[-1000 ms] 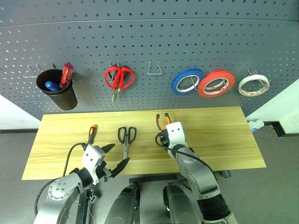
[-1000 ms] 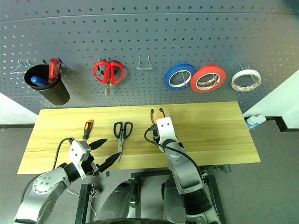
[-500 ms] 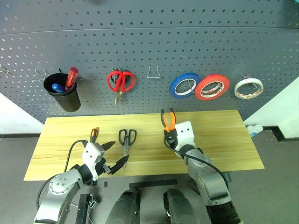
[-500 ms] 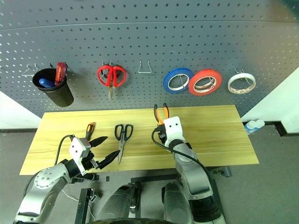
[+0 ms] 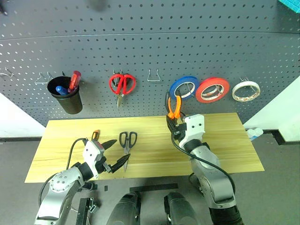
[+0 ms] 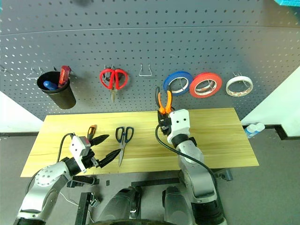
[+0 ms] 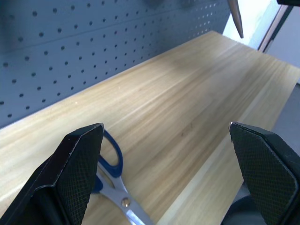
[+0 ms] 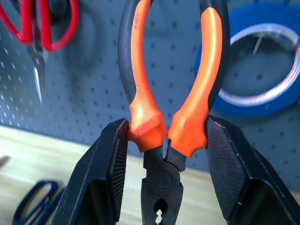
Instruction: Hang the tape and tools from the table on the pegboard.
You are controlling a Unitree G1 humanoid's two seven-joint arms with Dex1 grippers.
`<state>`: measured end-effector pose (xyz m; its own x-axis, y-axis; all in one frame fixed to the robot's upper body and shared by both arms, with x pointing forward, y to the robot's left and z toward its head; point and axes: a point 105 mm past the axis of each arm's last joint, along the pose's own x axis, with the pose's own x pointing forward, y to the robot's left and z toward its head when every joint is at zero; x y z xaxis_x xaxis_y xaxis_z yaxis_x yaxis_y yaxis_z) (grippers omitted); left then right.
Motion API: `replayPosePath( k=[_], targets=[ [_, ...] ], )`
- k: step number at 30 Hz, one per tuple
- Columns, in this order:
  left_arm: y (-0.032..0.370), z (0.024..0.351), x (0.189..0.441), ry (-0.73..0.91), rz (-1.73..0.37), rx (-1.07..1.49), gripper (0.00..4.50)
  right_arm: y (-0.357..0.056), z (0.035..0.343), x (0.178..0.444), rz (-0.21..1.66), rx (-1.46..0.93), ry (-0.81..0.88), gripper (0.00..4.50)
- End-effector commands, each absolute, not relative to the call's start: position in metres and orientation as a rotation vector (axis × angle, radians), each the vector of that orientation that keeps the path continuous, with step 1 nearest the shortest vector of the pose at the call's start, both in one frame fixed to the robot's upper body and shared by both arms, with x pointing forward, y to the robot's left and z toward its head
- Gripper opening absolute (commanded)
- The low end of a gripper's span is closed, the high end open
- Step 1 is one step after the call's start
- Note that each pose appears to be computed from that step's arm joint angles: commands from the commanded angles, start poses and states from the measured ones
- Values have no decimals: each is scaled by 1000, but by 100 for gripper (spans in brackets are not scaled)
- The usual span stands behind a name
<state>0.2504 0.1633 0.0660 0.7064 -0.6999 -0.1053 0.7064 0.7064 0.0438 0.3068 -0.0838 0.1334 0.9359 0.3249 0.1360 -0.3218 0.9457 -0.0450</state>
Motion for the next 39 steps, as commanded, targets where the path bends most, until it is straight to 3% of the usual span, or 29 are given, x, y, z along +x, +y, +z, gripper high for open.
replayPosePath(
  k=[1, 6, 12, 26, 39],
  targets=[
    [164, 73, 253, 41, -782, 88, 448, -74, 176, 300, 363, -10, -316, 209],
    [160, 77, 256, 10, -790, 75, 448, -62, 193, 302, 384, -1, -382, 209],
    [156, 103, 258, -157, -769, 40, 448, -43, 206, 312, 417, 5, -429, 209],
    [161, 144, 255, -471, -627, -62, 448, -38, 215, 350, 421, -50, -478, 209],
    [171, 165, 258, -650, -497, -165, 448, -35, 233, 370, 425, -89, -531, 209]
  ],
)
